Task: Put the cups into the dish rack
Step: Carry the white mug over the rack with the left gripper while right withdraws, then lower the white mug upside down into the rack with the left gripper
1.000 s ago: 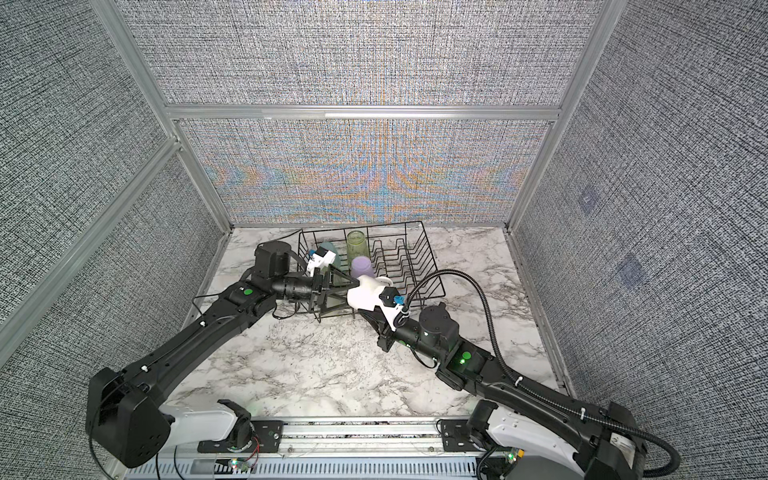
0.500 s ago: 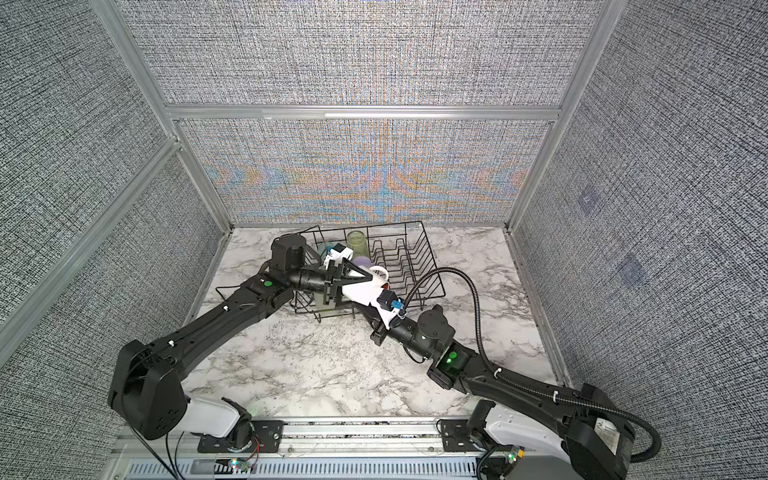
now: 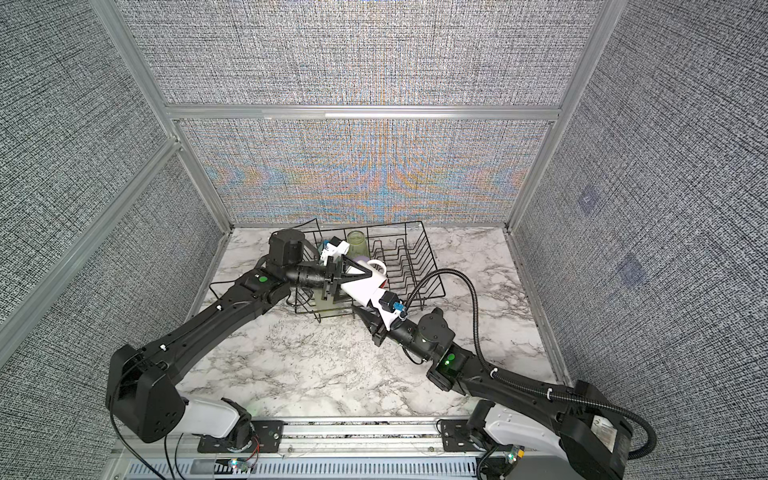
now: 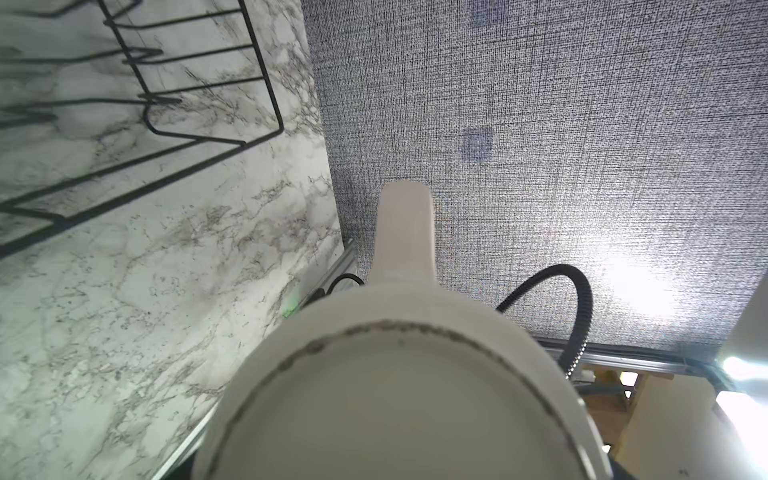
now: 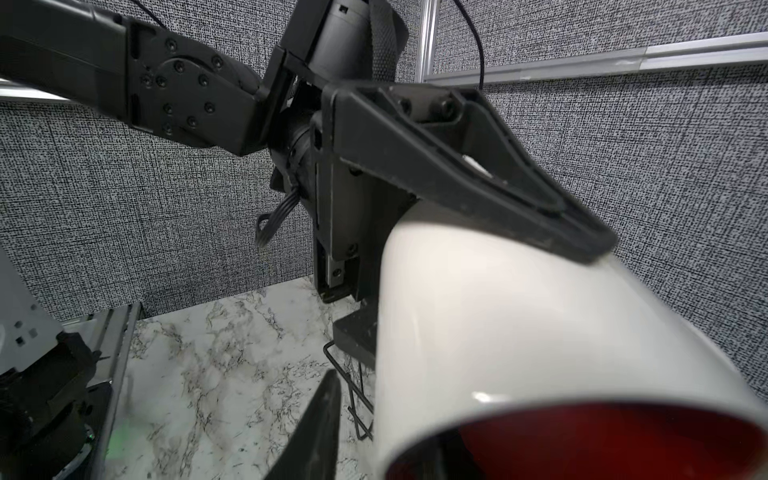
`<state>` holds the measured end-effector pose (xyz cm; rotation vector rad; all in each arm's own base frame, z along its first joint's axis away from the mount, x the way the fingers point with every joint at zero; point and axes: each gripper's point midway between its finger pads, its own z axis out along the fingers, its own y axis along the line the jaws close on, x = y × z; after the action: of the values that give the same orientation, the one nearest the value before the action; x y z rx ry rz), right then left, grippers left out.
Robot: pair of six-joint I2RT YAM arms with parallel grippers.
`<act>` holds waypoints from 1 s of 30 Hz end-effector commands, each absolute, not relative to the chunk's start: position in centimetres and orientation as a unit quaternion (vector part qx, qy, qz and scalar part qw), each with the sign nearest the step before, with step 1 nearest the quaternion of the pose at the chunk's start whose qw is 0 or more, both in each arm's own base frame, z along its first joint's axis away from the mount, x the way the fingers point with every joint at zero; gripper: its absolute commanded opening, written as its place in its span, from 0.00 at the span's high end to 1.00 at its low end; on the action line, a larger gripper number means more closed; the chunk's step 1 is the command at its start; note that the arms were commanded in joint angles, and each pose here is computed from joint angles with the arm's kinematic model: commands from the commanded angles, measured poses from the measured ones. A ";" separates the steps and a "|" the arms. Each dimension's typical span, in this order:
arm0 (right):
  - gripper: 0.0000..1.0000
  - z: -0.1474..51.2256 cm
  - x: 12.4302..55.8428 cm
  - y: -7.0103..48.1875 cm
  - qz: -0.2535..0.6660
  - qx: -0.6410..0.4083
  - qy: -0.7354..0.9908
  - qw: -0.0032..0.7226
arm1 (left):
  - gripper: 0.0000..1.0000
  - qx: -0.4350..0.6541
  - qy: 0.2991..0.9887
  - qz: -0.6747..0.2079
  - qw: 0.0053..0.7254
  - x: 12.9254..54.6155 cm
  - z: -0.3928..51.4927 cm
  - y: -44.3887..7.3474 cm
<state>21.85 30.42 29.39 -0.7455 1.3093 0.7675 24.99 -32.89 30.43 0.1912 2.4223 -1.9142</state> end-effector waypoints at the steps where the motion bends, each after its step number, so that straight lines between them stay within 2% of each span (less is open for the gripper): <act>1: 0.59 28.2 22.1 30.1 0.324 -0.329 0.598 0.655 | 0.35 0.080 0.796 -0.596 0.072 25.8 30.3 -32.4; 7: 0.42 26.5 22.0 28.4 0.303 -0.318 0.624 0.647 | 0.37 0.088 0.843 -0.510 0.146 27.3 28.5 -30.7; 10: 0.38 25.4 22.0 27.0 0.276 -0.314 0.643 0.642 | 0.39 0.089 0.873 -0.444 0.180 28.2 27.0 -29.1; 14: 0.37 24.1 22.4 24.6 0.226 -0.301 0.683 0.626 | 0.43 0.091 0.886 -0.404 0.209 29.2 25.7 -28.3; 18: 0.36 23.0 22.9 22.7 0.189 -0.276 0.714 0.615 | 0.43 0.117 0.898 -0.374 0.200 29.4 24.1 -28.9; 30: 0.36 23.4 23.6 21.4 0.175 -0.240 0.728 0.617 | 0.46 0.165 0.919 -0.317 0.165 32.1 20.2 -30.8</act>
<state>23.20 21.82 23.03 -0.5922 1.6698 0.4178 31.53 -30.37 20.00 0.4027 2.6451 -0.9304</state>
